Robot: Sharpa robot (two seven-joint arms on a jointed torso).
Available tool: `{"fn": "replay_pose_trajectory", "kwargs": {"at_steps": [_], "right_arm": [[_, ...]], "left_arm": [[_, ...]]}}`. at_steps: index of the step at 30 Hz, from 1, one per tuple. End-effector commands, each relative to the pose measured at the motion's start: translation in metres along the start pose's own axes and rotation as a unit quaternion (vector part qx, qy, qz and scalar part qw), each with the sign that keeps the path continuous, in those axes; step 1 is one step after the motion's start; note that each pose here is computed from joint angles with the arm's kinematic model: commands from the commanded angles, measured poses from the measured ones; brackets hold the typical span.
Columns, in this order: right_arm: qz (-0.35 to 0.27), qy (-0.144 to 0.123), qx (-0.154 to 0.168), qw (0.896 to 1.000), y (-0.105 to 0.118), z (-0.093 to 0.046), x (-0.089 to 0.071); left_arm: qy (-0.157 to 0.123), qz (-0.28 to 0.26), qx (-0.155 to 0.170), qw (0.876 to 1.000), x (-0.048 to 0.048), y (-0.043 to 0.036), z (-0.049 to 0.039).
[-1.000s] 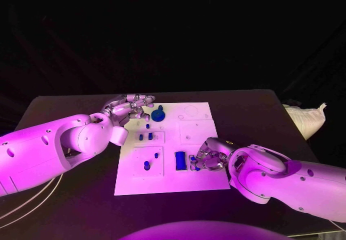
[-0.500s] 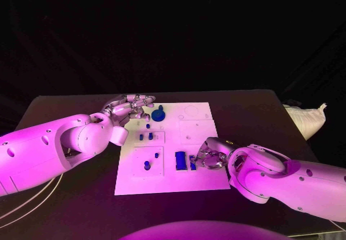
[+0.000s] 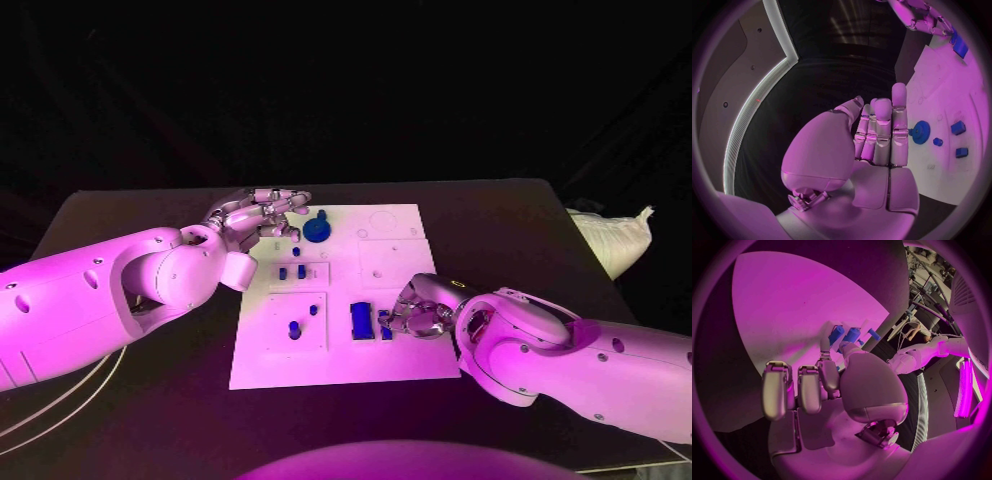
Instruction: Assemble the parts on the task board
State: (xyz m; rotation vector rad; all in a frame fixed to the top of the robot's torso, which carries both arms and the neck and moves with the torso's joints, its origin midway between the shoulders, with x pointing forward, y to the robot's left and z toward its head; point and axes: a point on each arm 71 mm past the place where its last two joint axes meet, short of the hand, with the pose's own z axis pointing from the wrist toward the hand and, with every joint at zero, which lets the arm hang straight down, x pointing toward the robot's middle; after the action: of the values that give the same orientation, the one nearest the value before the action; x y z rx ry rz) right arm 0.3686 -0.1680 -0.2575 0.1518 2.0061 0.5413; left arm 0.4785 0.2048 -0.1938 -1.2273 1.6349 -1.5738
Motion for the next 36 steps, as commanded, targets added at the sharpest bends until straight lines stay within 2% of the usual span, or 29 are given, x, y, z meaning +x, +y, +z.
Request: {"fn": "replay_pose_trajectory", "kwargs": {"at_steps": [1, 8, 18, 36], "right_arm": [[-0.005, -0.005, -0.011, 1.000, 0.001, -0.001, -0.001], [-0.004, -0.020, -0.017, 1.000, -0.004, -0.006, -0.006], [-0.003, 0.004, -0.022, 1.000, -0.010, -0.012, -0.006], [-0.010, 0.017, -0.028, 0.999, -0.011, -0.010, -0.004]], "left_arm": [[0.012, 0.000, 0.002, 1.000, 0.0026, -0.0002, 0.0004], [0.011, 0.000, 0.002, 1.000, 0.0017, -0.0002, 0.0000], [0.010, 0.000, 0.001, 1.000, 0.0008, 0.0003, -0.0002], [0.011, 0.000, 0.001, 1.000, 0.0014, 0.0012, 0.0000]]}}
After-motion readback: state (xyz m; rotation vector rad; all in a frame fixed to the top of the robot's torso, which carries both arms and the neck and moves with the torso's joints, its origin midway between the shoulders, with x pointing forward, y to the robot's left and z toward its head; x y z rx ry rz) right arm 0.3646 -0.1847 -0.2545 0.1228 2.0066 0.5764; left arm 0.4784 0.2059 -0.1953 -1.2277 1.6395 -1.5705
